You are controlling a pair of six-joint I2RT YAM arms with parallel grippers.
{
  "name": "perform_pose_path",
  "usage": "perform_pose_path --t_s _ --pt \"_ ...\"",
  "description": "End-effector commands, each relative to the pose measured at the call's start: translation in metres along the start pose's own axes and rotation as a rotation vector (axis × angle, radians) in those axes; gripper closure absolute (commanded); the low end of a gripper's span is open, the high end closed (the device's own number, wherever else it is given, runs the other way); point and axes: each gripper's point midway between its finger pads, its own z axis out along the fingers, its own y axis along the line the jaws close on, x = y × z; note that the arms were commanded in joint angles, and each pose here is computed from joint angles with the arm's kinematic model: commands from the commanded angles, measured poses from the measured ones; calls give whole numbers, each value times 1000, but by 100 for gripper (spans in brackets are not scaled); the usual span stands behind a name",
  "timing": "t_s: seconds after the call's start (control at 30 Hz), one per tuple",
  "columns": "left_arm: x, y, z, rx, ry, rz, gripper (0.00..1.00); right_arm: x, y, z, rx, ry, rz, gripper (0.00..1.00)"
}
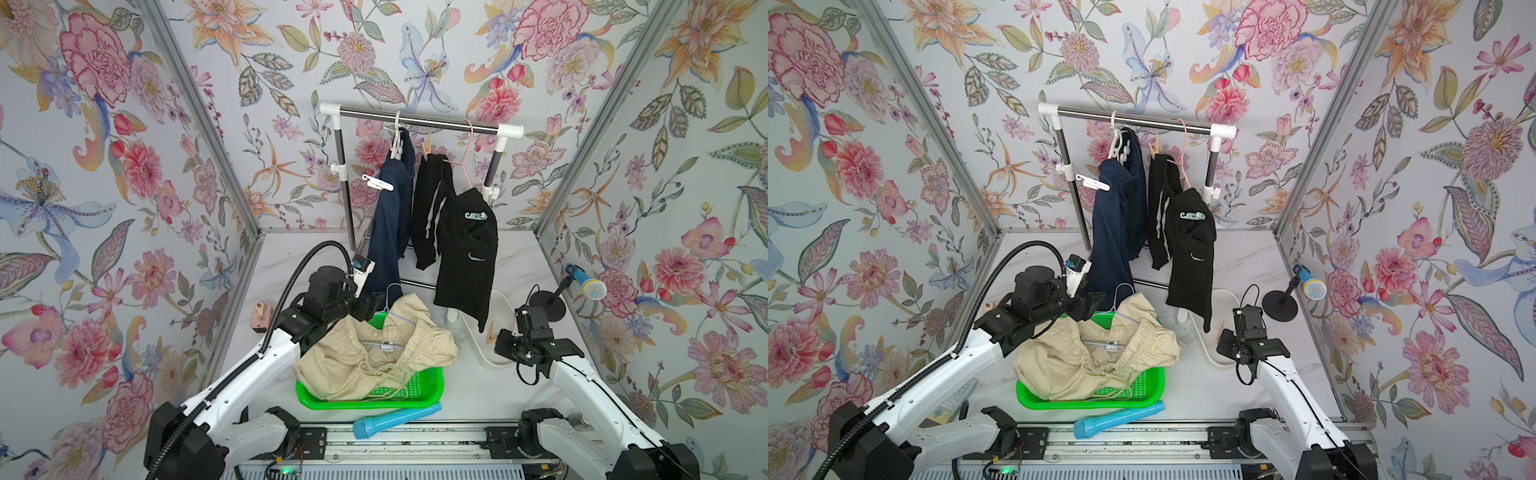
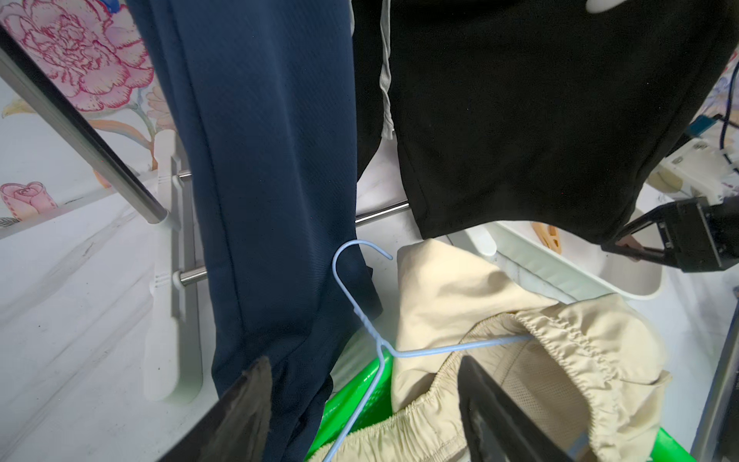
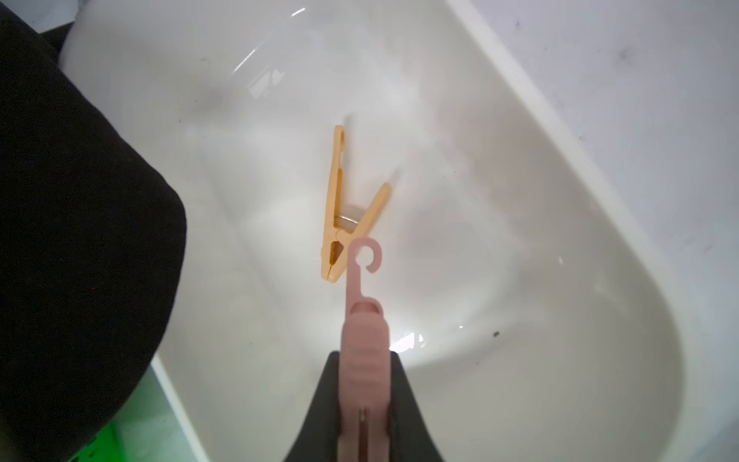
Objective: Remove the clothespins securing shorts to the hanger
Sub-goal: Place the clothespin in the storage box.
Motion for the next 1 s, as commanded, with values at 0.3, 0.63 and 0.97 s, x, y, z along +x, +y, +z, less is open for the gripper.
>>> perform_pose_path --t_s 0.3,0.63,0.97 --pt "36 3 19 10 172 201 30 -39 36 19 -137 -15 -22 93" --pt "39 2 20 13 166 208 27 -49 41 37 -134 11 -40 68" --pt "54 7 26 20 253 381 30 -62 32 12 -118 -72 -27 56"
